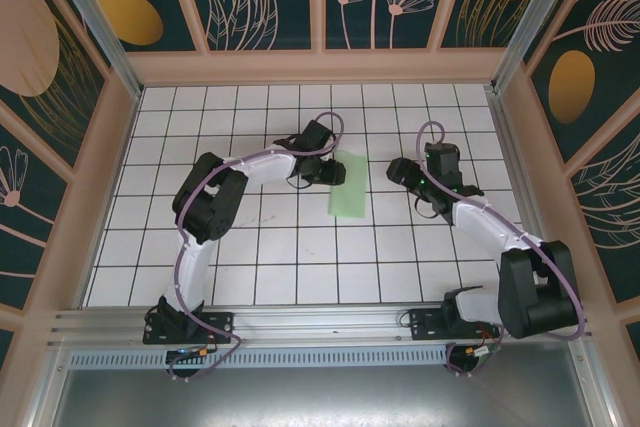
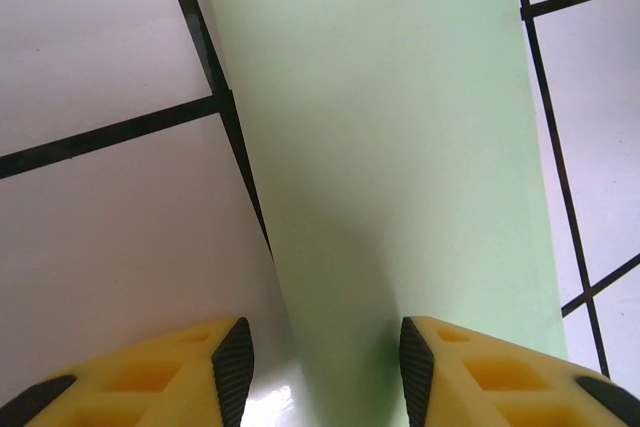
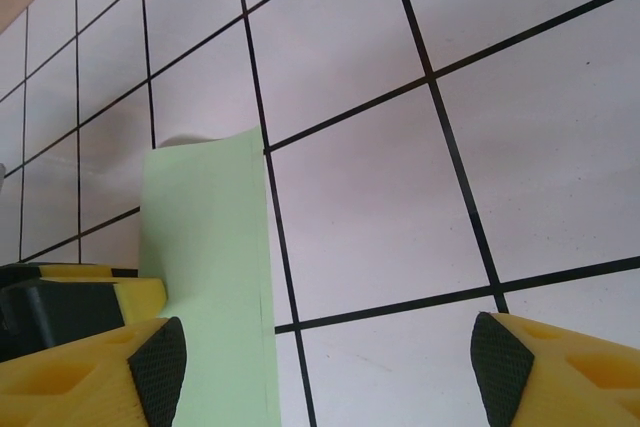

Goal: Fold a paper plane with a square sheet of paper (fold left side to right side)
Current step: First fold in half a square sheet of paper at the center of the table.

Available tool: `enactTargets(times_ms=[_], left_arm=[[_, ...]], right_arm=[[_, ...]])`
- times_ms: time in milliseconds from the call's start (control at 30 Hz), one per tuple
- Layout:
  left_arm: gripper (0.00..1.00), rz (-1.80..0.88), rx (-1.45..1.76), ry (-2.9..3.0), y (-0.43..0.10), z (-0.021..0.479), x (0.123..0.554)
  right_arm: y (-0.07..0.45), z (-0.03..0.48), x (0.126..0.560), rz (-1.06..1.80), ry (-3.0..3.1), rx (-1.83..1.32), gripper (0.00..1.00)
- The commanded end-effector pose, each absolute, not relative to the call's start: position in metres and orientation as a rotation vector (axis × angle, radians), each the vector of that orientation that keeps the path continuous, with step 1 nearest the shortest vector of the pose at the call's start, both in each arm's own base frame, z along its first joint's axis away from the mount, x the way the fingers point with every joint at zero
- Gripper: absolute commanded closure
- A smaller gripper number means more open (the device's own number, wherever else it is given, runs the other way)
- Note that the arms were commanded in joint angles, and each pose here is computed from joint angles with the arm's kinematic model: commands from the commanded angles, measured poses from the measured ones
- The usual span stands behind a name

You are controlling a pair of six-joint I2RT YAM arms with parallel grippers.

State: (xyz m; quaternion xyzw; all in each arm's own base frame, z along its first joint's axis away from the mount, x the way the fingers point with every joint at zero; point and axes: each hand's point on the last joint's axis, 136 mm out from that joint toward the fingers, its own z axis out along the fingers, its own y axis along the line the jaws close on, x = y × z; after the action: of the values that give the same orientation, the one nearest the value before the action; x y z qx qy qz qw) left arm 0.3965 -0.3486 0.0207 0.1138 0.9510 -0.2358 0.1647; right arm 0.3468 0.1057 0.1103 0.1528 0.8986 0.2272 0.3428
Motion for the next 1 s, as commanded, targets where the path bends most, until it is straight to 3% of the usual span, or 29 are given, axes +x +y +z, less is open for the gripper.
enactTargets(times_ms=[0, 967], left_arm=[[0.51, -0.592, 0.36, 2.794, -0.347, -0.017, 0.384], [0.48, -0.512, 0.402, 2.818, -0.357, -0.028, 0.39]], right_arm=[[0.109, 0.118, 0.347, 0.644, 2.301, 0.398, 0.22], [0.111, 0.116, 0.342, 0.659, 2.312, 0.385, 0.21]])
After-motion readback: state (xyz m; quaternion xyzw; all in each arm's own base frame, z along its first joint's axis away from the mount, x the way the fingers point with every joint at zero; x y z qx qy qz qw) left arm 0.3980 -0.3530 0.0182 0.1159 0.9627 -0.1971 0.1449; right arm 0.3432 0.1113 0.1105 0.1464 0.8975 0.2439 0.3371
